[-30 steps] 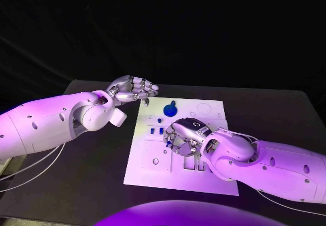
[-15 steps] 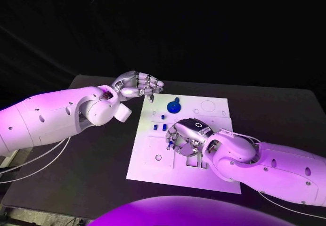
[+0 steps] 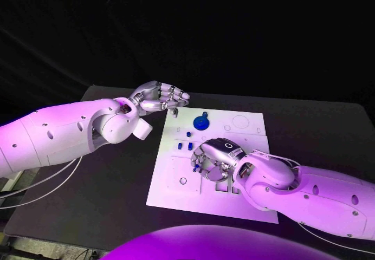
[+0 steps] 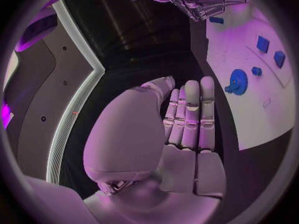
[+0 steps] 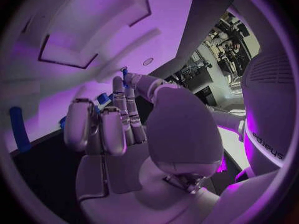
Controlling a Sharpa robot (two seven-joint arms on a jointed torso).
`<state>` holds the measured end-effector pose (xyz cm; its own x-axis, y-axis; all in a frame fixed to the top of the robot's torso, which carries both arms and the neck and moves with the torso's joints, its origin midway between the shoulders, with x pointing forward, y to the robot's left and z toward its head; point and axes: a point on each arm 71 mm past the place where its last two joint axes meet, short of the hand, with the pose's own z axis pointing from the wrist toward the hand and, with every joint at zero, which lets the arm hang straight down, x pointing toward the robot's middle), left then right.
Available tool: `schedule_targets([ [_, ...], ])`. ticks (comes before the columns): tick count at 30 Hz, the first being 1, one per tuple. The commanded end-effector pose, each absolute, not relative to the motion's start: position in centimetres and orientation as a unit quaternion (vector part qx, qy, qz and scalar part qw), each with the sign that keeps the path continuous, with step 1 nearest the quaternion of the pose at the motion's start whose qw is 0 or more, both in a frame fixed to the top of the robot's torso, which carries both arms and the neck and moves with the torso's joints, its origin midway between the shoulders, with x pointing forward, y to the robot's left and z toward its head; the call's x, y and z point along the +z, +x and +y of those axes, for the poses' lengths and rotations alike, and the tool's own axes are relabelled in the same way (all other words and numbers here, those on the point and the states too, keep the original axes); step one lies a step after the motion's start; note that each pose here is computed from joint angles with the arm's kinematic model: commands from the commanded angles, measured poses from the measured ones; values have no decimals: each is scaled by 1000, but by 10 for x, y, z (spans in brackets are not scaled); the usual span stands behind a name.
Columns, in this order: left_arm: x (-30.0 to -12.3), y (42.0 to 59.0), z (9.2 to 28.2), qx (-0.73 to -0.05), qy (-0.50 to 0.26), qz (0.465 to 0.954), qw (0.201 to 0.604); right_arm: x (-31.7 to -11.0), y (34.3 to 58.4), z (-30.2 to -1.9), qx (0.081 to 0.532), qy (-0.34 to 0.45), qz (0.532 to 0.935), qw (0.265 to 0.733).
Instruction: Assemble the parts on the task board
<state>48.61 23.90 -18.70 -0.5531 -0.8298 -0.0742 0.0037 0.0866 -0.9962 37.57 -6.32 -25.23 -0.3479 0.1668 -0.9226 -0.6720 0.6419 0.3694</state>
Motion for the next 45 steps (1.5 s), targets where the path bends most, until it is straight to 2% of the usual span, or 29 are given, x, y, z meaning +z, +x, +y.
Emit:
schedule_targets([
  [1,-186,486,237,-601,-312,650,343,-254,374,-61,385,-186,727,537],
  [23,-186,485,238,-601,-312,652,342,-261,377,-60,365,-191,737,536],
  [39,-186,485,239,-601,-311,653,340,-265,370,-55,370,-213,754,500],
  [45,-186,485,239,-601,-311,653,340,-263,373,-58,370,-200,748,512],
])
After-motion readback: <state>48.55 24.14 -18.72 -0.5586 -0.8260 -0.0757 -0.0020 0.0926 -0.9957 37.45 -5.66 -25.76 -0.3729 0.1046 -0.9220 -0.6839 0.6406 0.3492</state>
